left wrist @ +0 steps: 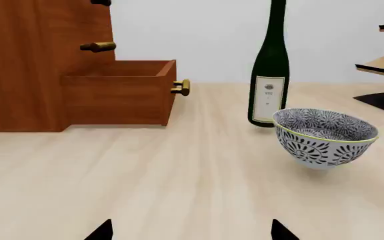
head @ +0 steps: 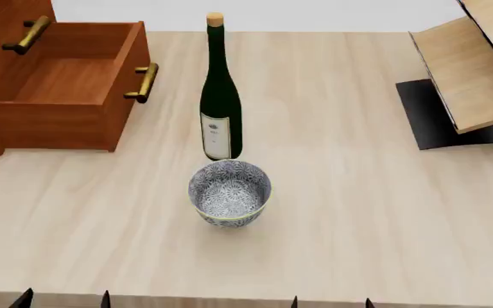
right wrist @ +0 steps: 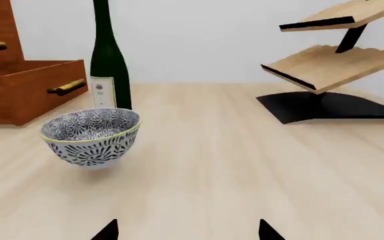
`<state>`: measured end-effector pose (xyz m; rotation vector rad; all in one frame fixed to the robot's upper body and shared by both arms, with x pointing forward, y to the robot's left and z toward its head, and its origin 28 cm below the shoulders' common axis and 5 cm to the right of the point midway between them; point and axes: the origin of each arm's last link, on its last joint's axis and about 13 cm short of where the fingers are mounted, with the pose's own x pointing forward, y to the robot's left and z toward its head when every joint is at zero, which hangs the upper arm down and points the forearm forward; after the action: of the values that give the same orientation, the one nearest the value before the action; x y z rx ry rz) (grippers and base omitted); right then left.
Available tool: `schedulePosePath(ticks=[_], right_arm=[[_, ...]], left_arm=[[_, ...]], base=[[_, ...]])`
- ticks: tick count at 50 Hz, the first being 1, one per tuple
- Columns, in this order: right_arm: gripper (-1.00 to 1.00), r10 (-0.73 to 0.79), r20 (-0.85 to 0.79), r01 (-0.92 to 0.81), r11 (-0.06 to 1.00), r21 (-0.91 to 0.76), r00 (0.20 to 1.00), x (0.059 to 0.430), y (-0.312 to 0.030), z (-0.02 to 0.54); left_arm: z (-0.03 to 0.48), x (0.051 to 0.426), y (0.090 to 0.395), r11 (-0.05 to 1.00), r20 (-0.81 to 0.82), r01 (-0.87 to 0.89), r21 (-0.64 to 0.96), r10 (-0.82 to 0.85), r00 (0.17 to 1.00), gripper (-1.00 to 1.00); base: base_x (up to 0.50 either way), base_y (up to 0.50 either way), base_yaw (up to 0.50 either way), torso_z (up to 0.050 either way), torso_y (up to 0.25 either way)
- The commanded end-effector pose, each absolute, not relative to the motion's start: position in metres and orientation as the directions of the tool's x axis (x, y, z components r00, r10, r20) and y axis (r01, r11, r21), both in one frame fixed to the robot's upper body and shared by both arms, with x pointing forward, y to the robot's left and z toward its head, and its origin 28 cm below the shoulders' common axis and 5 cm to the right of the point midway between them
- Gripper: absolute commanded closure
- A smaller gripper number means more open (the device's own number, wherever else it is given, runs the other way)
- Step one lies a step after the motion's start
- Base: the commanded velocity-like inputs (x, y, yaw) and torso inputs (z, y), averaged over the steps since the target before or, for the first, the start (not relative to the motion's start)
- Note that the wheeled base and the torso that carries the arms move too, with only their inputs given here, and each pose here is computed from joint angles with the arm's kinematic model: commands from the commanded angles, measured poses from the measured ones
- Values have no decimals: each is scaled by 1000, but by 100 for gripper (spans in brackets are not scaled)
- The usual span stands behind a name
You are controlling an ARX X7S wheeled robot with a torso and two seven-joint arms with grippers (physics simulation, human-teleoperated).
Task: Close the bottom drawer of the cabinet and open the top drawer.
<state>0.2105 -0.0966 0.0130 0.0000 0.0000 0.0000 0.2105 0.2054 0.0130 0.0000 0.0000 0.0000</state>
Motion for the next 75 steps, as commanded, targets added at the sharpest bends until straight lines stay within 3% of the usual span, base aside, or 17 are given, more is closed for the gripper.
schedulePosePath(ticks=[1, 13, 30, 55, 56, 57, 58, 61, 66, 71, 75], right_arm=[[-100, 0, 0, 0, 1000, 0, 1000, 211, -96, 13], [-100, 26, 4, -26, 1000, 14, 1000, 210, -99, 35], [-100, 70, 52, -68, 997, -40, 996, 227, -98, 106], [-100, 65, 47, -64, 998, -7, 997, 243, -102, 111], [-100, 63, 42, -62, 998, -12, 997, 243, -103, 110], [-100, 63, 42, -62, 998, -21, 997, 244, -104, 109], [-100, 65, 41, -64, 998, -19, 997, 244, -104, 109], [-100, 55, 38, -55, 998, -15, 998, 246, -105, 108], [-100, 29, 31, -29, 999, -27, 999, 253, -105, 105], [-100, 33, 30, -32, 999, -29, 999, 257, -103, 103], [-100, 34, 41, -34, 999, -13, 999, 257, -103, 103]], left_arm=[[13, 210, 208, 1000, 0, -11, 0, 11, 1000, -100], [36, 214, 203, 999, 30, 20, 26, -21, 999, -100], [111, 237, 196, 997, 53, 65, 36, -67, 996, -100], [102, 248, 197, 999, 48, 41, -7, -41, 998, -100], [105, 247, 200, 999, 123, 37, -28, -33, 992, -100], [104, 254, 206, 997, 134, -49, 60, 40, 990, -100], [105, 256, 209, 999, 126, -40, 22, 37, 991, -100], [111, 278, 244, 965, 105, -247, -82, 255, 961, -100], [120, 276, 298, 761, 103, -587, -276, 631, 769, -100], [136, 266, 338, 463, 183, -782, -417, 886, 427, -100], [136, 258, 343, 436, 170, -758, -485, 897, 407, -100]], base=[[0, 0, 0, 0, 0], [0, 0, 0, 2, 0], [0, 0, 0, 49, 0], [0, 0, 0, 45, 0], [0, 0, 0, 0, 0], [0, 0, 0, 0, 0], [0, 0, 0, 0, 0], [0, 0, 0, 0, 0], [0, 0, 0, 0, 0], [0, 0, 0, 0, 0], [0, 0, 0, 0, 0]])
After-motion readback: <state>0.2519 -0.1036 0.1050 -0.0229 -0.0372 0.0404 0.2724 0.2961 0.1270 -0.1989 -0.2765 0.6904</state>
